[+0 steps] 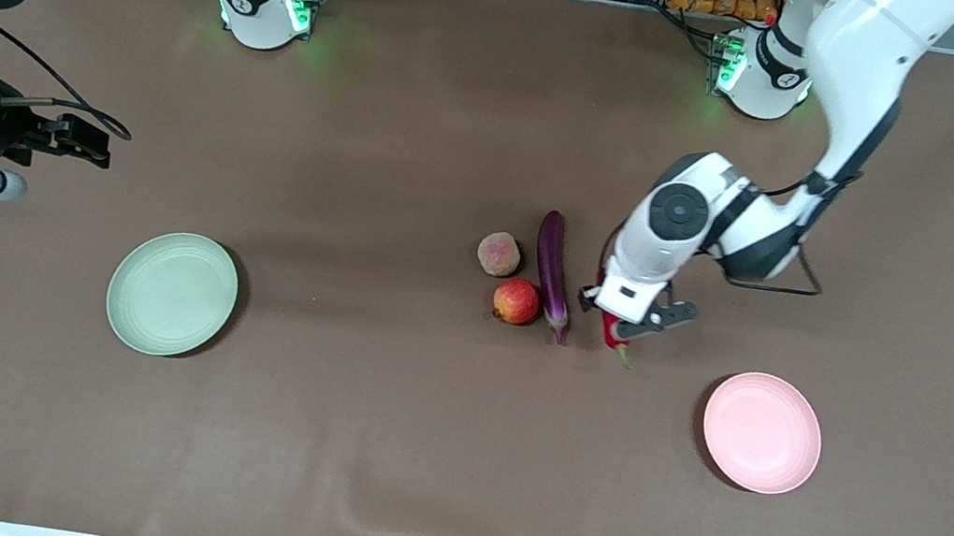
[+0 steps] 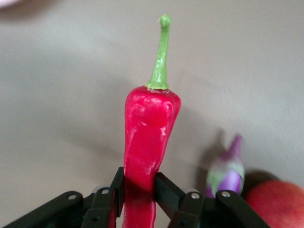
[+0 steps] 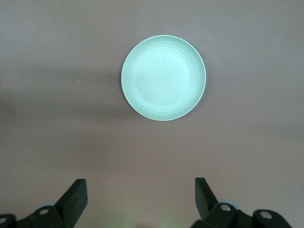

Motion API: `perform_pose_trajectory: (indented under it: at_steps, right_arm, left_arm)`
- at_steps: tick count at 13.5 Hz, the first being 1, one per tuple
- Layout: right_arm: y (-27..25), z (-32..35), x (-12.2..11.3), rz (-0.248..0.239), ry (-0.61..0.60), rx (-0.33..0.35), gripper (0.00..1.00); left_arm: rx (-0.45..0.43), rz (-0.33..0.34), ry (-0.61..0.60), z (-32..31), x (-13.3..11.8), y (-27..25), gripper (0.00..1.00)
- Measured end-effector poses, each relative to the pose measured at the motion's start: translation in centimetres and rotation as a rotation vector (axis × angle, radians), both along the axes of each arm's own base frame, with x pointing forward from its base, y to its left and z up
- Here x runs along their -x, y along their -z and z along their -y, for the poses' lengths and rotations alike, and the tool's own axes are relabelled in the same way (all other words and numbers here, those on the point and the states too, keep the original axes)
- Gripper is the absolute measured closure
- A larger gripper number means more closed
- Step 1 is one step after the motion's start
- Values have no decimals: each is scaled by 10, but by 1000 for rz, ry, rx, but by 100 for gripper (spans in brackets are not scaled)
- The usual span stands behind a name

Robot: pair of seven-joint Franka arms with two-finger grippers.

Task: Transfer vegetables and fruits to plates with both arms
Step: 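Carry the chili to the pink plate while the right gripper reaches the peach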

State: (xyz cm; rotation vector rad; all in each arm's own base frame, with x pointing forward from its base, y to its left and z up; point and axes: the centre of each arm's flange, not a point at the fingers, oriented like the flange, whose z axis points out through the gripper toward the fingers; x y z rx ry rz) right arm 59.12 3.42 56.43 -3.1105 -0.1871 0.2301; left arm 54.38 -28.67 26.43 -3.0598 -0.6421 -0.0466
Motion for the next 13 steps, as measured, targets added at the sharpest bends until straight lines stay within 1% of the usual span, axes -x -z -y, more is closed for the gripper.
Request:
perform_pose_trajectory:
  at_steps: [2,3,4,5,7,8,9,10,11,13]
  right_arm:
    - [-5,-20,-6,52,46,-67,0]
    - [-7,-32,-9,75,103,-102,0]
    - [-6,-40,-13,87,154,-129,0]
    - [-4,-48,-16,95,185,-145,0]
    - [6,-69,-24,109,209,-158,0]
    - [14,-90,-30,119,250,-162,0]
    - [24,-117,-36,127,301,-164,0]
    - [37,-153,-39,122,340,-164,0]
    - [53,-193,-37,104,355,-157,0]
    - [96,-276,-19,47,333,-123,0]
  left_arm:
    - [-7,24,-1,-46,-24,-17,70]
    - [-7,35,-8,-72,-38,-23,70]
    - [-6,49,-18,-98,-53,-29,70]
    - [0,66,-35,-123,-69,-35,70]
    - [13,92,-64,-164,-99,-40,70]
    - [5,98,-57,-185,-112,-34,70]
    - [-22,99,-31,-204,-122,-24,70]
    - [-60,95,5,-224,-129,-11,70]
    - [-86,83,34,-243,-134,2,70]
    - [-100,59,60,-266,-139,22,70]
